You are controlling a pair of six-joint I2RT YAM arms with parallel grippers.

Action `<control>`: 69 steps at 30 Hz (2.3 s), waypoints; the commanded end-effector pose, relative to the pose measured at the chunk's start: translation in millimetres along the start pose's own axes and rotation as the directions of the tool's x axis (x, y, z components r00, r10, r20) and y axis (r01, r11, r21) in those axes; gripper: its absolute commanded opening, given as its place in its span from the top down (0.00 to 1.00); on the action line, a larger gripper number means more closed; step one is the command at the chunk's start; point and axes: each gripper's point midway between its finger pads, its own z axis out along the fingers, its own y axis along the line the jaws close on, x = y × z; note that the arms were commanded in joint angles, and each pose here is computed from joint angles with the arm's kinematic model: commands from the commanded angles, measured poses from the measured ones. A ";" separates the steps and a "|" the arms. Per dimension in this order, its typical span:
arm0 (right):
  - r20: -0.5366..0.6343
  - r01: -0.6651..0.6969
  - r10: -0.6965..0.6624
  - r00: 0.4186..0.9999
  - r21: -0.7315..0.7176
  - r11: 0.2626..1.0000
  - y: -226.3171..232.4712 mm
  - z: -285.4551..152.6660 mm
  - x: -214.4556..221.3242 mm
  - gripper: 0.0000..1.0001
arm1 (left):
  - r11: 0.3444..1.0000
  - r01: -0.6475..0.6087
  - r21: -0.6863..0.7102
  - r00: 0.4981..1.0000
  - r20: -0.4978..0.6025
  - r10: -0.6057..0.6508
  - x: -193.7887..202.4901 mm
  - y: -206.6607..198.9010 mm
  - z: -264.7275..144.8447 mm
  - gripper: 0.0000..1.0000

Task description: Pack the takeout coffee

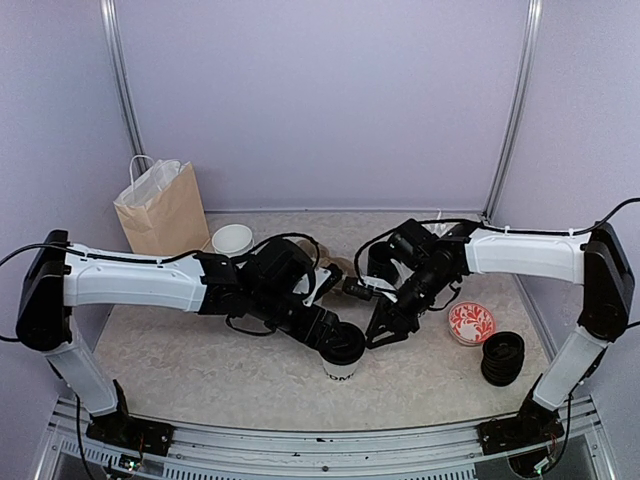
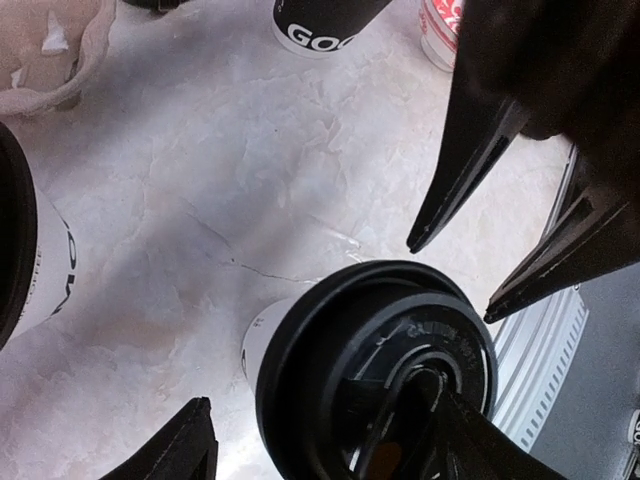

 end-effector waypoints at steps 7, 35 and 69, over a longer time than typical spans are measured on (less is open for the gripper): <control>-0.005 0.125 -0.126 0.992 -0.084 0.989 30.0 16.0 -1.2 0.57 | 0.991 0.011 -0.130 0.996 0.085 0.000 -16.7 12.0 -45.0 0.22; -0.065 0.111 -0.117 0.991 -0.096 0.989 44.3 10.4 12.4 0.52 | 0.975 0.216 -0.057 0.972 0.106 -0.209 30.4 26.9 -64.8 0.42; -0.154 0.062 -0.051 0.987 0.064 0.996 -4.5 48.5 -3.2 0.01 | 0.977 0.213 0.014 0.977 0.006 -0.213 57.1 23.8 -10.9 0.51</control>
